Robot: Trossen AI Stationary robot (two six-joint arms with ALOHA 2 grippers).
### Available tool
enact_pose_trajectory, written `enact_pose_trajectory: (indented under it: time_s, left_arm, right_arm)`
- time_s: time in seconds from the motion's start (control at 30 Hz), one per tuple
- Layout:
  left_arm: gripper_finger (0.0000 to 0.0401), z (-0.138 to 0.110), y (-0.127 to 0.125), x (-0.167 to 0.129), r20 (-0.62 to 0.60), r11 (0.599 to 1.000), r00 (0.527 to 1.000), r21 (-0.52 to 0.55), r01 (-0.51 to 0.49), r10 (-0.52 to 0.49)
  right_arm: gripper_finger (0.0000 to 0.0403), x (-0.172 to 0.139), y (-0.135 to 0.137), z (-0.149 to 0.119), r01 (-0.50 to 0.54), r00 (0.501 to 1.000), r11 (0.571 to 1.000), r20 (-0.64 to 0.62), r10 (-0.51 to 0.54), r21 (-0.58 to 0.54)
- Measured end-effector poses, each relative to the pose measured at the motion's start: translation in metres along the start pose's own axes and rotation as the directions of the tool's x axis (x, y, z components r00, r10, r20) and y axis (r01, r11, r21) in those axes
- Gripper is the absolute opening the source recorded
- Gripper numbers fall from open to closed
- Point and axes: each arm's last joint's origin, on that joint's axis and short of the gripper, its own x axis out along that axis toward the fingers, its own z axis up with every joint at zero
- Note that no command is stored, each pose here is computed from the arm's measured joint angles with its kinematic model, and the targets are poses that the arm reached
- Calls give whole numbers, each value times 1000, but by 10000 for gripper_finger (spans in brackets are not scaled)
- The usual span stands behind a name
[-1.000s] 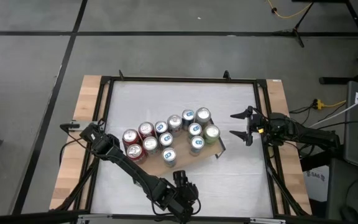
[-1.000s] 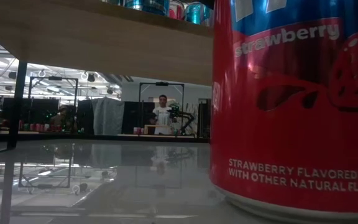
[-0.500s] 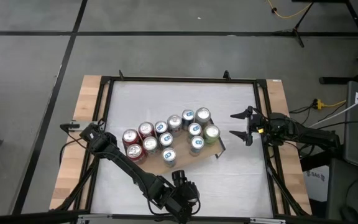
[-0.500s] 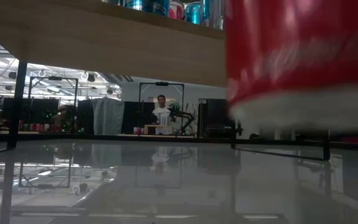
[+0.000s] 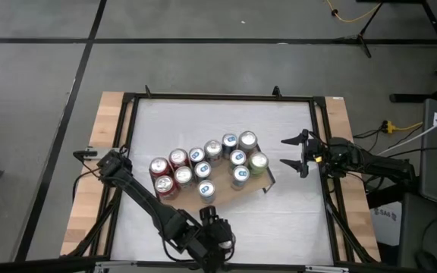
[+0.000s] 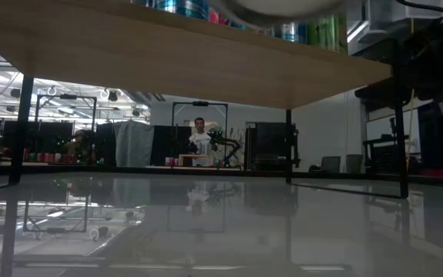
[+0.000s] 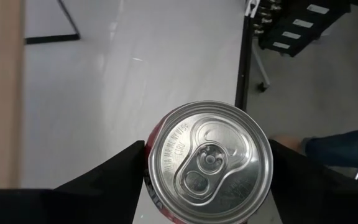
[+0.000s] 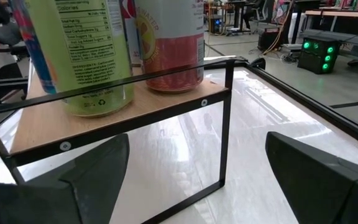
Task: Place canned beverage on shelf
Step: Put the red soda can on the shelf
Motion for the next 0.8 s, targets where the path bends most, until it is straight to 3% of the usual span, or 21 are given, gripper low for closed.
enact_pose_trajectory:
  time_s: [0.43, 0.8]
  left_arm:
    - [272, -8, 12, -73, -45, 999, 998, 2, -51, 51]
    - [272, -21, 24, -111, -60, 987, 986, 20, -157, 158]
  right_arm:
    - [367, 0, 0, 0, 0, 1000, 1000, 0, 0, 0]
    - [367, 0, 0, 0, 0, 1000, 1000, 0, 0, 0]
